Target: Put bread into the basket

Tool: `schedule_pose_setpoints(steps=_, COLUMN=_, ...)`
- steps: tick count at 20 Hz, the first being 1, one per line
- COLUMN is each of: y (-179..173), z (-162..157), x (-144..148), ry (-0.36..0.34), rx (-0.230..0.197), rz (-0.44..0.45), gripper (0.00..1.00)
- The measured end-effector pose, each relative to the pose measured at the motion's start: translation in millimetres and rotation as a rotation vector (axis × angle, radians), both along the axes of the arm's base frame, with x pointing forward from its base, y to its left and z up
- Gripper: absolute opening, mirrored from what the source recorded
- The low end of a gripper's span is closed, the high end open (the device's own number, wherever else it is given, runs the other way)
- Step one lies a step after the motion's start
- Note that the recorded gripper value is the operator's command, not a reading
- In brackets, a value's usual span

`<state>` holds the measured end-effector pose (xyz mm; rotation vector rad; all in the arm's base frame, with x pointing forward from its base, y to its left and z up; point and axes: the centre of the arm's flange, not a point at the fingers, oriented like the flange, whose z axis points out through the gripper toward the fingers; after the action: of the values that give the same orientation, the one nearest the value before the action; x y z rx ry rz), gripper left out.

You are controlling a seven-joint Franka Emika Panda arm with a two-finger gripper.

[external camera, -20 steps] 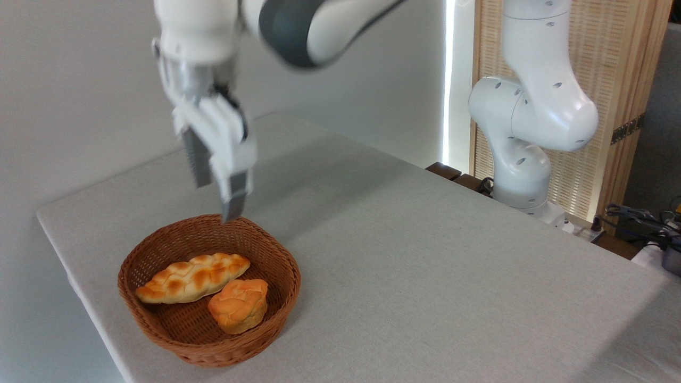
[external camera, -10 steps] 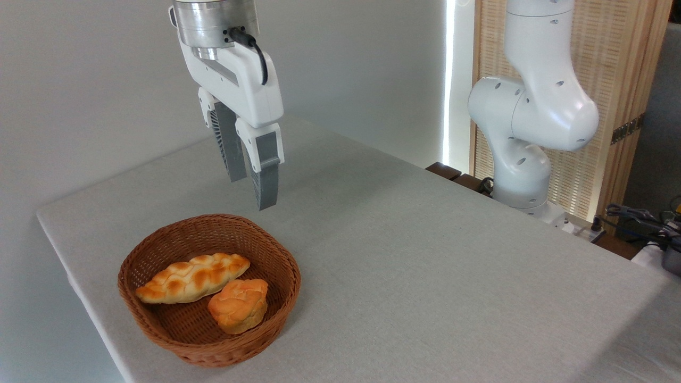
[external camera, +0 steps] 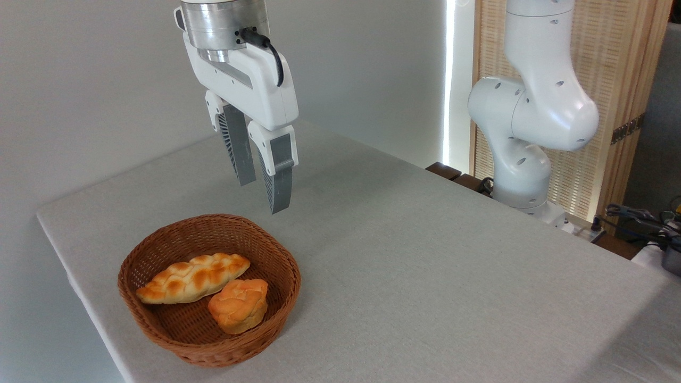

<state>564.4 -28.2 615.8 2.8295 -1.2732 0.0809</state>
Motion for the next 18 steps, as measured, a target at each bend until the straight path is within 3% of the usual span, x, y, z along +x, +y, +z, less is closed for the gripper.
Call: schedule_pose_setpoints(steps=18, y=-0.3, z=0.0, x=0.0, ry=0.001, rx=0.001, rz=0.012, gripper=1.00)
